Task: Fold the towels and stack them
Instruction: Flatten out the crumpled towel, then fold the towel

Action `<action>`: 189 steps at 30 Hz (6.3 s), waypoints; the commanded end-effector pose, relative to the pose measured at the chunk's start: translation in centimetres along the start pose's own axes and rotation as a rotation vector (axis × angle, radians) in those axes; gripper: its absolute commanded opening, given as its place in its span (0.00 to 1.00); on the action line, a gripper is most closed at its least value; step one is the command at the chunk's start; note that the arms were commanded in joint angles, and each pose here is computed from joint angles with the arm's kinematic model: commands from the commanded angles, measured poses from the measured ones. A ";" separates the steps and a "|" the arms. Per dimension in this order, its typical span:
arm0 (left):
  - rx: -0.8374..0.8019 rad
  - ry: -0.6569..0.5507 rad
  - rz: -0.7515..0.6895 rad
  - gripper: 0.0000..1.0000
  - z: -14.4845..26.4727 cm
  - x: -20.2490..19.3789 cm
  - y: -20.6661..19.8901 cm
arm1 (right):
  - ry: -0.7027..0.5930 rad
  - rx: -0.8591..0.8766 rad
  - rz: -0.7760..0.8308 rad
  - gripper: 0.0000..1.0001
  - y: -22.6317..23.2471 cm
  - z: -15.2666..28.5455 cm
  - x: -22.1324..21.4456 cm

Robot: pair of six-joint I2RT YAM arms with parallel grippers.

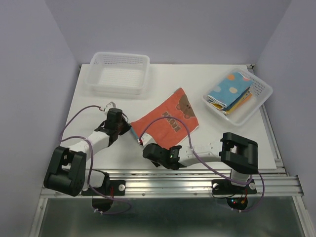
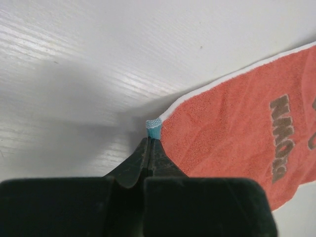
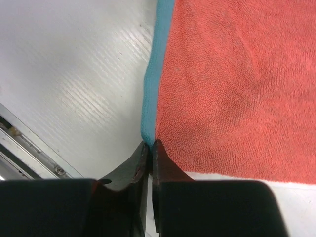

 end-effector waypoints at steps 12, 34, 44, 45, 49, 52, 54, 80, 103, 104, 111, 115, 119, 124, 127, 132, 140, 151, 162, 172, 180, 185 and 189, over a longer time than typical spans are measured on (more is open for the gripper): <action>-0.415 -0.240 0.022 0.00 9.6 3.1 -4.7 | -0.312 -0.058 -0.033 0.01 -3.9 12.5 8.2; -1.114 -0.597 0.082 0.00 36.2 11.9 -12.1 | -0.820 0.503 0.266 0.01 -7.2 38.0 20.4; -1.159 -0.590 0.064 0.00 36.9 11.7 -12.1 | -0.880 0.414 0.236 0.01 -8.2 39.0 21.5; -1.131 -0.595 0.078 0.00 36.2 11.7 -12.0 | -0.874 0.319 0.195 0.01 -8.9 38.3 21.5; -1.051 -0.558 0.101 0.00 33.1 11.0 -12.1 | -0.873 0.047 0.114 0.01 -10.6 35.7 21.0; -0.926 -0.533 0.158 0.00 28.6 10.1 -12.0 | -0.834 -0.144 0.139 0.01 -10.9 31.9 19.9; -0.888 -0.533 0.173 0.00 27.2 10.0 -12.1 | -0.816 -0.242 0.149 0.01 -11.3 30.4 19.6; -0.393 -0.500 0.058 0.00 5.1 15.0 -20.8 | -0.526 -0.308 0.310 0.01 -32.5 9.7 20.9; -0.421 -0.385 0.043 0.00 0.5 15.2 -20.3 | -0.402 0.034 0.318 0.01 -33.9 6.4 18.2; -0.426 -0.378 0.045 0.00 0.6 14.9 -20.1 | -0.383 0.093 0.310 0.01 -32.9 6.4 17.2; -0.399 -0.299 0.082 0.00 2.0 10.4 -16.0 | -0.310 0.184 0.271 0.01 -28.3 7.0 14.1; -0.422 -0.296 0.104 0.00 3.8 8.9 -14.6 | -0.355 0.276 0.240 0.02 -26.0 7.9 13.1; -0.430 -0.287 0.124 0.00 5.4 7.1 -12.8 | -0.315 0.336 0.245 0.04 -23.8 8.2 11.3; -0.437 -0.260 0.160 0.00 6.9 4.1 -10.2 | -0.295 0.351 0.222 0.04 -21.9 8.8 9.1; -0.434 -0.222 0.190 0.00 7.1 2.1 -8.8 | -0.297 0.365 0.201 0.04 -21.1 9.1 8.0; -0.418 -0.188 0.216 0.00 7.1 -0.1 -6.9 | -0.265 0.385 0.160 0.04 -19.9 8.8 6.4; -0.384 -0.184 0.237 0.00 7.3 -1.6 -4.8 | -0.204 0.438 0.096 0.05 -17.9 7.5 3.8; -0.368 -0.257 0.200 0.00 9.1 0.5 -5.6 | -0.213 0.411 0.095 0.05 -17.4 7.9 3.6; -0.339 -0.131 0.190 0.00 7.3 -3.8 -2.3 | -0.131 0.467 -0.006 0.11 -16.3 6.3 1.1; -0.313 -0.028 0.205 0.06 6.5 -6.8 0.1 | -0.047 0.537 -0.060 0.30 -14.6 5.3 -0.3; -0.376 -0.014 0.190 0.78 7.8 -6.5 -0.4 | -0.143 0.570 -0.078 1.00 -13.8 7.3 0.1; -0.302 -0.080 0.152 0.99 9.3 -4.0 -1.5 | -0.267 0.391 -0.183 1.00 -15.1 9.0 3.5; -0.199 -0.163 0.075 0.99 9.7 -1.5 -2.5 | -0.358 0.078 -0.375 1.00 -17.5 9.6 6.0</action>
Point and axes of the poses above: each gripper's point midway between its finger pads, its own z axis back along the fingers, its own y axis along the line the jaws close on, x = y × z, the point moved 9 cm from there along z, back along the fingers, and after that the axes turned 4 degrees about -z, right-handed, at the moved point
